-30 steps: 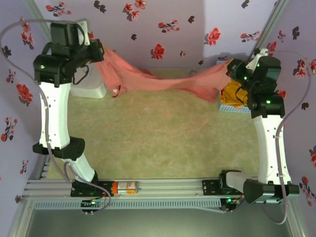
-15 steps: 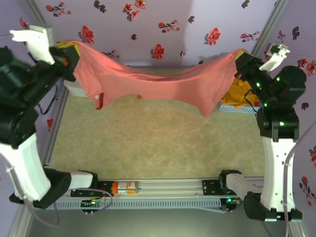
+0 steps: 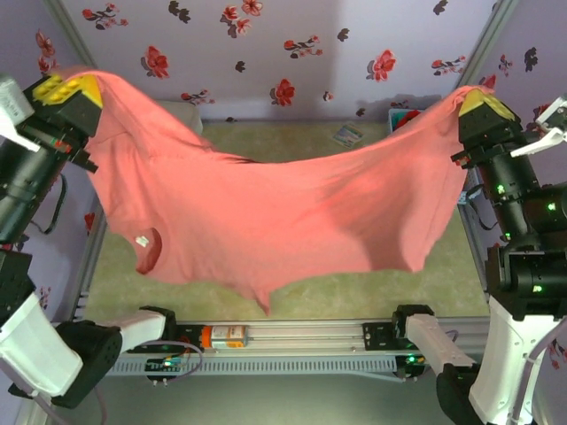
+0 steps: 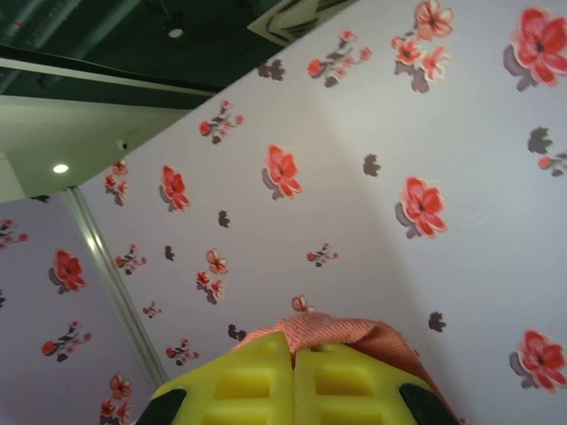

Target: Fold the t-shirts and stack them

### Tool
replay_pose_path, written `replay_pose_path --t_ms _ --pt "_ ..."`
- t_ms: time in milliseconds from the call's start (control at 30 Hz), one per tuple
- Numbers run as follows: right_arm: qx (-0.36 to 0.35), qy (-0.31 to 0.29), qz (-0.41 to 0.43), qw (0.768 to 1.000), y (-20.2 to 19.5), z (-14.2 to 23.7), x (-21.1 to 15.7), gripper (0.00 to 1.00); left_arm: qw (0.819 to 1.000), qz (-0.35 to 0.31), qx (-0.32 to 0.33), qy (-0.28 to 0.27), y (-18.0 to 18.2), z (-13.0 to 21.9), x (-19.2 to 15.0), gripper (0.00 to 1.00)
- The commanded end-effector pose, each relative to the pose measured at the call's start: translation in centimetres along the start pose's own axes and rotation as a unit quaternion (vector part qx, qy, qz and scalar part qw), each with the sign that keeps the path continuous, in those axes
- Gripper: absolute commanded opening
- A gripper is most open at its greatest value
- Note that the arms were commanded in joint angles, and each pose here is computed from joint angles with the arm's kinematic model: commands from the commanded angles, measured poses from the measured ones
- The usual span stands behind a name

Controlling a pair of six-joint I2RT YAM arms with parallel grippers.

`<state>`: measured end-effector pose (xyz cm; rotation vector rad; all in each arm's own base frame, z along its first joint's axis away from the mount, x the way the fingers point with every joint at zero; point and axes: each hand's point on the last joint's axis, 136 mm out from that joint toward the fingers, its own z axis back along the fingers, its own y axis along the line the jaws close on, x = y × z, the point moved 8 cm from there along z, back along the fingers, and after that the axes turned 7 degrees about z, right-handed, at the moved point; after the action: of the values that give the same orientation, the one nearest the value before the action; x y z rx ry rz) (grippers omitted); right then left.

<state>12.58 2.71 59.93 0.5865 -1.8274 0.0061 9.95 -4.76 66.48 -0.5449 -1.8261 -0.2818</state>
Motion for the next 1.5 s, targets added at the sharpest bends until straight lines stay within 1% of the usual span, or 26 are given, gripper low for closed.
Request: replay_pose_path --t_ms 0,100,200,267,300,367,467,567,667,733,833,933,1067,1200,1300,1400,1467 --pt "-0.057 0.077 -0.035 0.995 -3.5 -3.7 -4.3 0.00 0.999 -0.010 0.042 0.021 2.1 -4.2 -2.3 0.00" --pt "-0.093 0.154 -0.064 0.982 -6.6 -6.4 -9.5 0.00 0.996 0.003 0.056 0.067 3.7 -7.1 -6.7 0.00" --pt "-0.122 0.223 -0.081 0.964 -9.6 -8.4 -14.8 0.00 0.989 0.033 0.080 0.121 6.0 -9.7 -12.0 0.00" --pt "-0.136 0.259 -0.084 0.953 -11.4 -9.4 -18.4 0.00 0.980 0.064 0.100 0.159 7.6 -11.2 -16.4 0.00" --pt "-0.145 0.271 -0.087 0.948 -12.3 -9.7 -19.9 0.00 0.978 0.074 0.104 0.168 8.1 -11.6 -18.2 0.00" --pt "-0.156 0.293 -0.093 0.939 -14.0 -10.6 -23.1 0.00 0.970 0.094 0.117 0.193 9.4 -12.3 -22.9 0.00" --pt "-0.166 0.329 -0.109 0.923 -16.2 -12.0 -27.5 0.00 0.951 0.110 0.146 0.249 11.5 -13.2 -29.0 0.00" --pt "-0.177 0.352 -0.117 0.912 -18.4 -13.8 -31.1 0.00 0.933 0.119 0.163 0.299 14.0 -15.2 -34.5 0.00" --pt "-0.185 0.375 -0.122 0.900 -20.5 -16.1 -34.0 0.00 0.916 0.135 0.173 0.335 15.9 -17.8 -38.7 0.00" --pt "-0.184 0.393 -0.127 0.892 -21.6 -17.6 -35.6 0.00 0.910 0.146 0.165 0.351 16.8 -19.8 -40.9 0.00" --pt "-0.190 0.412 -0.141 0.880 -23.4 -19.3 -37.7 0.00 0.899 0.155 0.173 0.372 18.7 -22.5 -43.2 0.00" --pt "-0.186 0.424 -0.150 0.873 -24.3 -20.0 -38.8 0.00 0.895 0.167 0.159 0.383 19.2 -24.5 -43.7 0.00" --pt "-0.194 0.444 -0.142 0.863 -24.8 -19.3 -39.5 0.00 0.890 0.174 0.156 0.391 19.1 -24.6 -43.5 0.00" --pt "-0.201 0.464 -0.138 0.851 -24.7 -17.6 -39.8 0.00 0.878 0.198 0.163 0.405 18.3 -22.9 -43.2 0.00" --pt "-0.205 0.483 -0.129 0.841 -24.5 -16.1 -40.0 0.00 0.865 0.221 0.178 0.414 17.5 -20.4 -43.2 0.00" --pt "-0.222 0.505 -0.121 0.825 -24.7 -14.4 -40.4 0.00 0.839 0.271 0.207 0.425 16.7 -17.6 -43.6 0.00" --pt "-0.235 0.518 -0.126 0.813 -25.2 -13.4 -40.9 0.00 0.816 0.310 0.216 0.437 15.8 -15.9 -44.1 0.00"
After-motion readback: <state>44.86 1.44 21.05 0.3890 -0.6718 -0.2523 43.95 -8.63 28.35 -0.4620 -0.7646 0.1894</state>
